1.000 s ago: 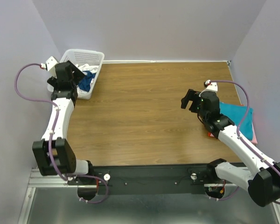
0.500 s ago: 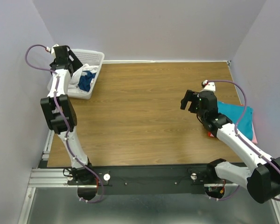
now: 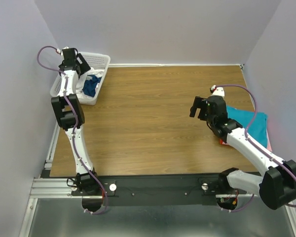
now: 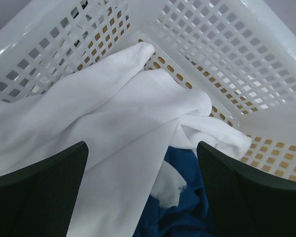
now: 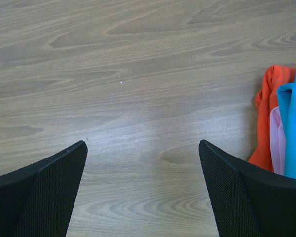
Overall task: Fold and stack the t-shirts
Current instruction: Grab the tshirt from the pile
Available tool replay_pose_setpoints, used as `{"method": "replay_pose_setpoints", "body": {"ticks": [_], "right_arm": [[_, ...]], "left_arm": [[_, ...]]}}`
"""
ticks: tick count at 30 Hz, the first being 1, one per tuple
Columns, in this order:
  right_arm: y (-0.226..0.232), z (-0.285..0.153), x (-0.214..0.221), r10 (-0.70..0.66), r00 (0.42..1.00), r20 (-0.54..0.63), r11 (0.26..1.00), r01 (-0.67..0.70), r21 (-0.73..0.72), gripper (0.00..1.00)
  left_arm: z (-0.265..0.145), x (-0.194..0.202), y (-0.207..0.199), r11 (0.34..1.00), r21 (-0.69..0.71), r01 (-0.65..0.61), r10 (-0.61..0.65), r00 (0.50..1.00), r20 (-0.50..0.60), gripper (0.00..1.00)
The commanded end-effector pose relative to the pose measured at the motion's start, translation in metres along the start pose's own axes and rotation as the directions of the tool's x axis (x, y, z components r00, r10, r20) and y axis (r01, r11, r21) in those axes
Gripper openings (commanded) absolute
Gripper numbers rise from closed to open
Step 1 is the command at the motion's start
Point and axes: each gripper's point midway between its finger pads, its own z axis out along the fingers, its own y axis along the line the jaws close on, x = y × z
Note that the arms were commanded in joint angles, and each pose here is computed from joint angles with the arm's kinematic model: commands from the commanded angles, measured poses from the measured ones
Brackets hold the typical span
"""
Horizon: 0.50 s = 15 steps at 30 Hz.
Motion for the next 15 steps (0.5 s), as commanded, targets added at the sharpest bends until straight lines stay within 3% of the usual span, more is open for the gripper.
{"method": "replay_pose_setpoints", "body": {"ticks": [1,5,9,10,12,13,15], "right_arm": [[-0.001,0.001,0.007,-0.026,0.999,-0.027,1.0,0.026,0.002,1.0],[-0.003,0.0,0.006,-0.024,0.999,-0.023,1.0,0.025,0.011,1.0],[-0.003,0.003,0.011,-0.028,0.999,-0.039,0.999,0.029,0.014,1.0],[-0.003,0.004,0.011,-0.029,0.999,-0.04,0.999,0.029,0.014,1.0],[-0.002,0.004,0.01,-0.029,0.999,-0.042,0.999,0.029,0.012,1.0],[-0.002,0.005,0.011,-0.029,0.999,-0.046,1.0,0.029,0.011,1.0],[0.0,0.005,0.012,-0.03,0.998,-0.05,1.0,0.03,0.005,1.0]], "left_arm": [[0.022,0.022,0.008,1.0,-0.01,-0.024,0.023,0.999,-0.048,0.98],[0.035,0.036,0.009,1.0,-0.006,-0.011,0.011,0.997,-0.072,0.96],[0.04,0.039,0.002,1.0,0.019,-0.013,0.014,0.997,-0.07,0.77],[0.039,0.039,0.001,1.0,0.02,-0.012,0.013,0.998,-0.069,0.64],[0.037,0.035,-0.002,1.0,0.03,-0.008,0.01,0.998,-0.061,0.5],[0.035,0.032,-0.002,0.999,0.031,-0.008,0.009,0.998,-0.055,0.36],[0.029,0.025,-0.005,0.999,0.035,-0.006,0.007,0.999,-0.039,0.27]]}}
